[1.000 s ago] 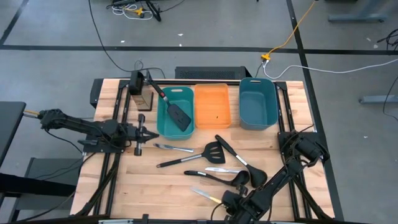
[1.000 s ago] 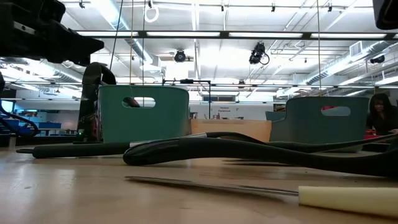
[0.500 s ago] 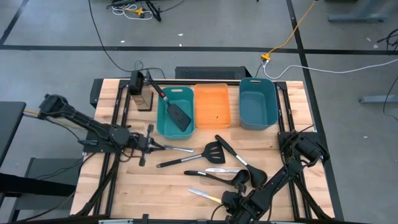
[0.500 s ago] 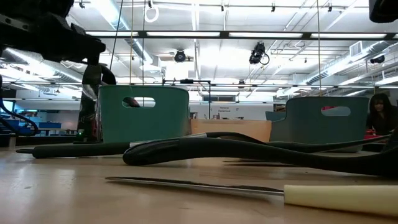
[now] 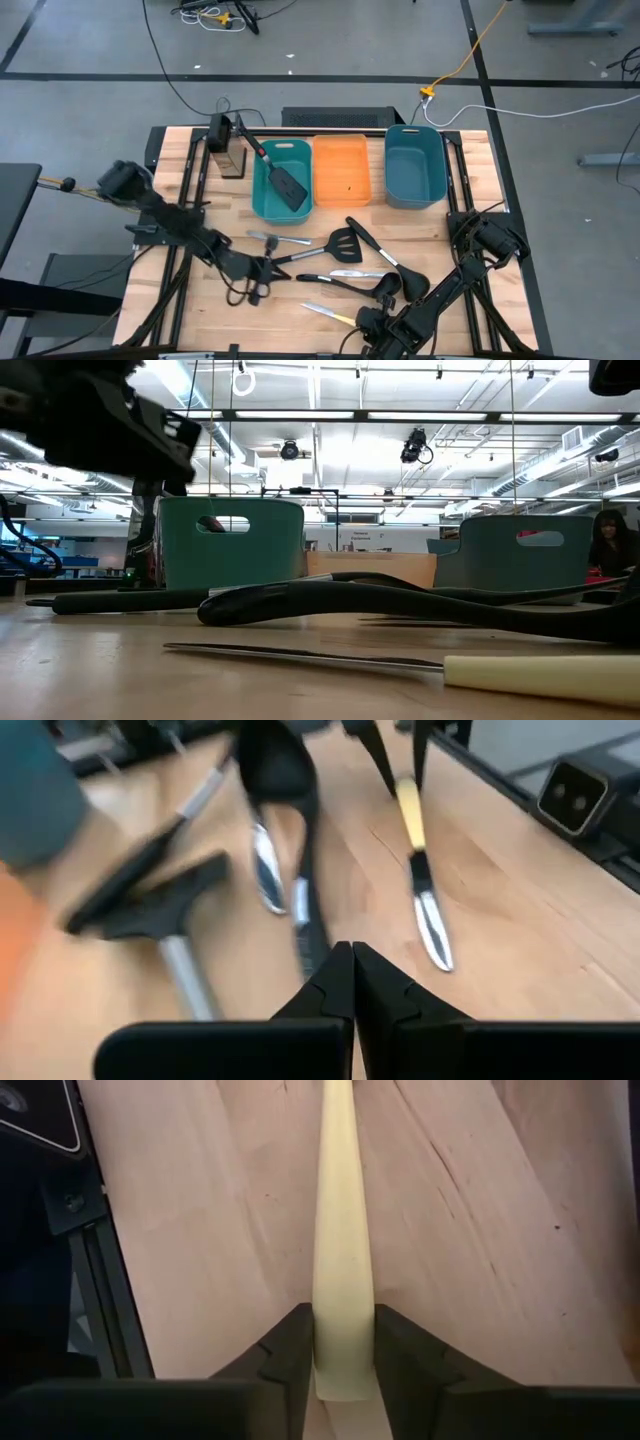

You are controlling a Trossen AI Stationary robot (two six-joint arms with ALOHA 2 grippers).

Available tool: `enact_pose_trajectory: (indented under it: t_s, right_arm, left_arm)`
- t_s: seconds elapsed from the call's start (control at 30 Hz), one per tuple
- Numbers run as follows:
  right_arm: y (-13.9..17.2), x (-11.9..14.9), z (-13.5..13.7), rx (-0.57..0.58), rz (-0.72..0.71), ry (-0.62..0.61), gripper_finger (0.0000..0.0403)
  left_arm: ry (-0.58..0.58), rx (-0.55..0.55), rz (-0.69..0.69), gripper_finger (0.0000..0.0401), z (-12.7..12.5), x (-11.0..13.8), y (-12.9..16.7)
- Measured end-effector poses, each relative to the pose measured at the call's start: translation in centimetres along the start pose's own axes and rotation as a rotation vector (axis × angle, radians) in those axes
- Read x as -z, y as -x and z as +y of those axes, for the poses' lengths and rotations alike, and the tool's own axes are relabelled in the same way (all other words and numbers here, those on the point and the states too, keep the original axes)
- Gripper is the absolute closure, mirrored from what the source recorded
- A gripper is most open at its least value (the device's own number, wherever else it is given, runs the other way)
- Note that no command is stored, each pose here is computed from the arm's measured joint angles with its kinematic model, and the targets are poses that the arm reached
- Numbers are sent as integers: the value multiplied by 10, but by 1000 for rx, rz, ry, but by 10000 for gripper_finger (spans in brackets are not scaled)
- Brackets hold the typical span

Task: Pick & Place Kitchen Items
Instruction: Put the yellow table knife into the orange bin

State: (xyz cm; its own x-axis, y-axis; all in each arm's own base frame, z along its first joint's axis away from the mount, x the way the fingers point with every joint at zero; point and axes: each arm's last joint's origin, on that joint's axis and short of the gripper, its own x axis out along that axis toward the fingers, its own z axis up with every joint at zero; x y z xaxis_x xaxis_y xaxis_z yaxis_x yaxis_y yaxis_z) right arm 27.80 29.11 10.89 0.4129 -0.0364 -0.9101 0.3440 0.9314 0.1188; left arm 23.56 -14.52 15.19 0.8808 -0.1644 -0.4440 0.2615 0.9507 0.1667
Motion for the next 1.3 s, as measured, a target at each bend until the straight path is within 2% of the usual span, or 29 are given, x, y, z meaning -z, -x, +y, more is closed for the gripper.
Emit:
enact_pose_trajectory:
  t_s: [0.23,0.43,0.57,0.83,1.1,1.3]
  right_arm:
    - [1,3,1,3,-19,8,297]
    - [1,4,2,-2,-20,11,296]
    - [1,4,3,-5,-21,11,305]
    - [2,4,3,-10,-18,11,293]
    - [1,3,3,-12,-18,20,304]
    - [-1,-3,1,-9,-32,49,295]
  left_arm:
    - [-11,47,111,400,-24,13,-46]
    - [-56,80,94,400,-38,3,-67]
    - [-57,124,88,400,-40,0,-68]
    - [-39,105,109,400,-39,6,-67]
    - [-46,101,123,401,-38,10,-66]
    - [-49,112,149,400,-39,14,-66]
